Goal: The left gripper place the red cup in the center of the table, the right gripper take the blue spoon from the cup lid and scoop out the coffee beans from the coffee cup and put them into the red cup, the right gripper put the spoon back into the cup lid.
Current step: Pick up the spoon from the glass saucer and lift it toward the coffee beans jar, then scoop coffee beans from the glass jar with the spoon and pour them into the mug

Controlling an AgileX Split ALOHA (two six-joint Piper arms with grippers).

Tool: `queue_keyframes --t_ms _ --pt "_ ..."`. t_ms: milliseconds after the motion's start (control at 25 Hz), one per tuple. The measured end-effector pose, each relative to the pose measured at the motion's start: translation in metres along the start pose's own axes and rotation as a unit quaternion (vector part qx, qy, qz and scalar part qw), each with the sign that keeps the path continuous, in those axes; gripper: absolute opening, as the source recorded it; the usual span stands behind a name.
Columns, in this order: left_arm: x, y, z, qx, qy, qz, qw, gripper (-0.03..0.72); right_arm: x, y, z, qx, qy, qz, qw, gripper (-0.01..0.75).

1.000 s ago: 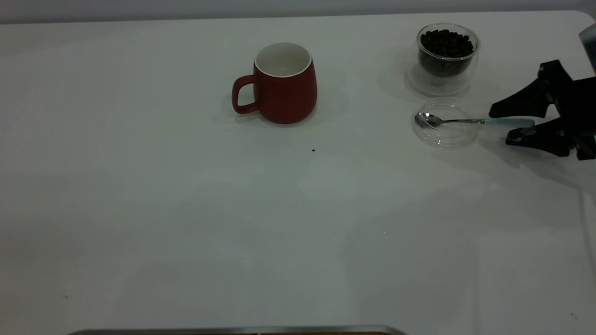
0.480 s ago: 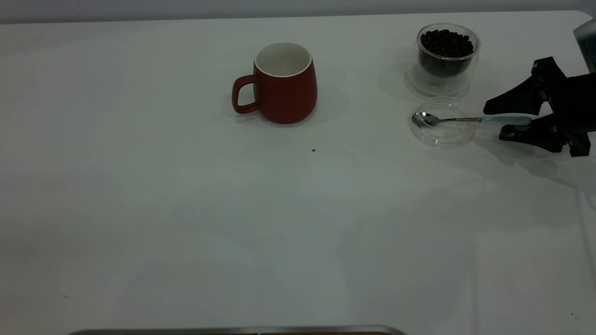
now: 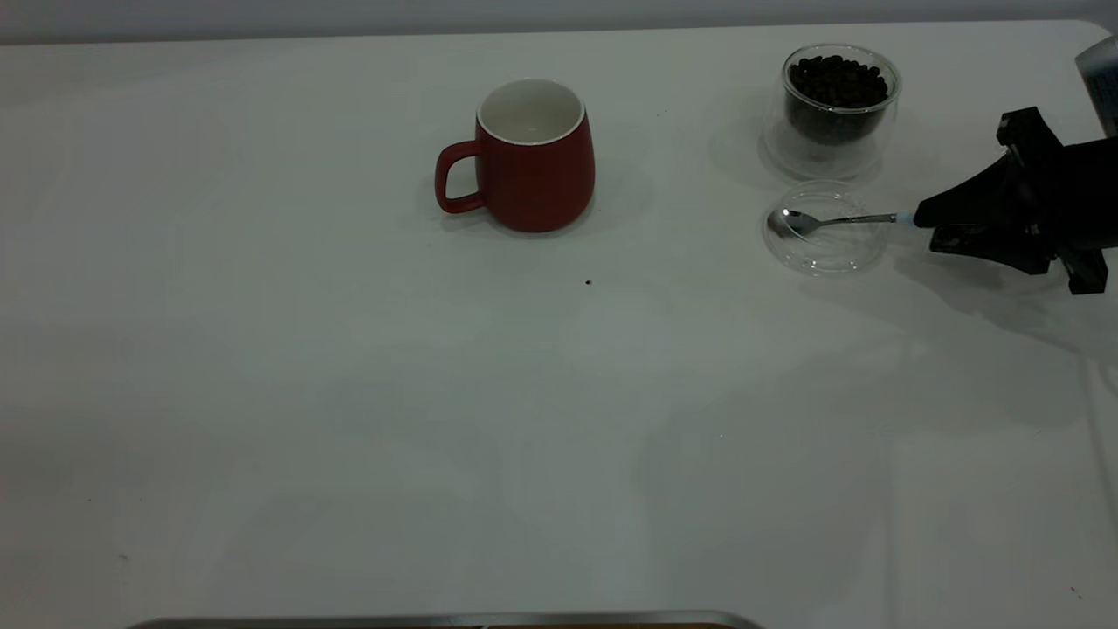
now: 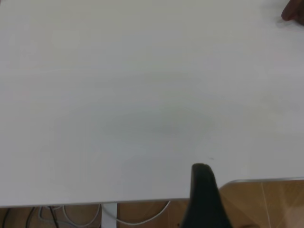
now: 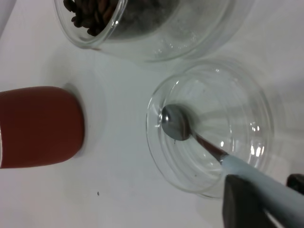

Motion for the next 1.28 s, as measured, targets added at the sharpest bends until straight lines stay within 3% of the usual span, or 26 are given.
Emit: queue_keyframes --t_ms 240,440,680,880,1040,1280 --pt "0.0 0.0 0.0 0.0 0.0 0.0 1.0 0.587 -0.001 0.004 0.009 -0.011 -0.025 0.014 1.0 0.11" --pt "0.0 0.0 0.0 0.0 0.0 0.0 1.0 0.587 -0.005 0.005 0.014 -0.036 -0.021 0.025 0.999 0.109" --pt "0.0 0.0 0.0 0.0 0.0 0.0 1.0 0.587 -0.026 -0.001 0.027 -0.087 0.019 0.043 0.995 0.109" --pt "0.0 0.0 0.0 0.0 0.0 0.0 1.0 0.587 -0.058 -0.018 0.064 -0.142 0.033 0.026 0.989 0.108" --pt "0.0 0.0 0.0 0.0 0.0 0.0 1.0 0.587 -0.086 -0.031 0.105 -0.208 0.017 0.007 0.978 0.107" --pt "0.0 0.0 0.0 0.0 0.0 0.0 1.0 0.587 -0.099 -0.083 0.144 -0.212 -0.002 -0.042 0.976 0.105"
Point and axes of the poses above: a point on each arm's last joint axis where the gripper is mounted, x pointing out along that axis toward the gripper, z along the wrist's bending axis when the last joint is at zero, y = z × x, the point moved 8 cm from there along x, pointing out along that axis toward the gripper, and after that the axes turned 3 degrees about x, right-handed, at the moved point
